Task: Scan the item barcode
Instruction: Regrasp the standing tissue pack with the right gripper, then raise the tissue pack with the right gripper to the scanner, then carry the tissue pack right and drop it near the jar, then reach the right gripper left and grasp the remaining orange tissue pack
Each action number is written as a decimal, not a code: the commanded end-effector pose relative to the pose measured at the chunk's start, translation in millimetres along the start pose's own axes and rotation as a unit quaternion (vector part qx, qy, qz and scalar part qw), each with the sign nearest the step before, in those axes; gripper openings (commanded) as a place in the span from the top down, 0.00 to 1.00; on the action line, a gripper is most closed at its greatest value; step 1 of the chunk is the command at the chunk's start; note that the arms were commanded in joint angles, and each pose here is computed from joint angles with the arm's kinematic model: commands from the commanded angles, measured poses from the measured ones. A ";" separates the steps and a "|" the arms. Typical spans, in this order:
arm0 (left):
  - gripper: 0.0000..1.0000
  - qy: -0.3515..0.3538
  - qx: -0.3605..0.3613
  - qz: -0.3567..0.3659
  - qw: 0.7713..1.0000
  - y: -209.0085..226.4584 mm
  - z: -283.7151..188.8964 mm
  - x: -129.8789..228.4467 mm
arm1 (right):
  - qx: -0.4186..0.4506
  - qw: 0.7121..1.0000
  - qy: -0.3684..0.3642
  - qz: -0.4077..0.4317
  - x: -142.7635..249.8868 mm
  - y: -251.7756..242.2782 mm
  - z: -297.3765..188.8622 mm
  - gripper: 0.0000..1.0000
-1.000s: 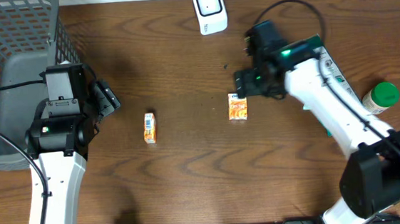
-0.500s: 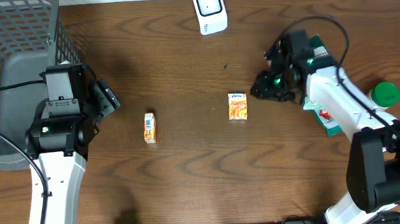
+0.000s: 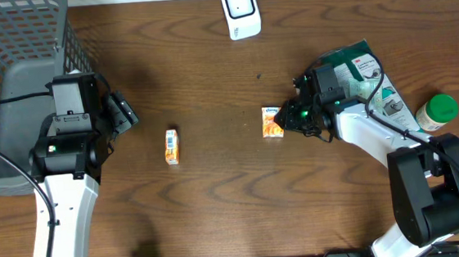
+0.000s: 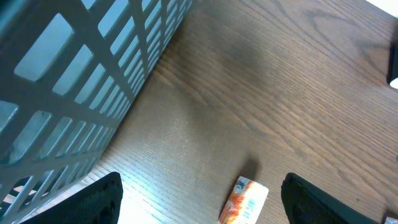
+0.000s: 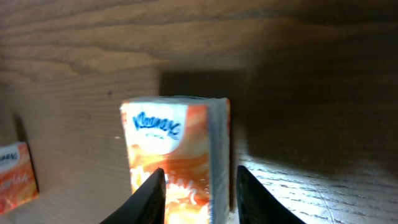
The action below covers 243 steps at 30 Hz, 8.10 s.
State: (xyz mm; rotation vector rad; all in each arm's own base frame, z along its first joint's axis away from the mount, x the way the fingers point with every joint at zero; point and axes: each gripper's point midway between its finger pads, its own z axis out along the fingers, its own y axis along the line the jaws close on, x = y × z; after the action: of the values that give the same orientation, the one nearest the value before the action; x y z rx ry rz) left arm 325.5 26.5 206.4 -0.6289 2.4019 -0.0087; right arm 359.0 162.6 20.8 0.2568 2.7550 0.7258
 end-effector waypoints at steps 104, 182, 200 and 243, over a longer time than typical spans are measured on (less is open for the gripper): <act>0.17 -0.001 -0.008 0.002 1.000 3.7 0.5 -0.8 | 0.517 0.591 -0.286 -0.549 -266.6 154.5 -27.2 0.99; 0.17 -0.001 -0.008 0.002 1.000 3.7 0.5 -0.8 | 0.378 0.885 0.032 -0.271 -106.4 6.5 -162.5 0.99; 0.17 -0.001 -0.008 0.002 1.000 3.7 0.5 -0.8 | 0.476 0.874 0.088 -0.037 -74.6 -209.9 -166.6 0.71; 0.17 -0.001 -0.008 0.002 1.000 3.7 0.5 -0.8 | -0.051 0.991 0.025 -0.118 0.8 193.6 -6.2 0.10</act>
State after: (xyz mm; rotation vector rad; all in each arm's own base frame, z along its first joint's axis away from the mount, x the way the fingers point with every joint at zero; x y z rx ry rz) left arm 325.5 26.6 206.4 -0.6290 2.4018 -0.0082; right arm 389.0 296.7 112.2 -0.1403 2.7364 0.7818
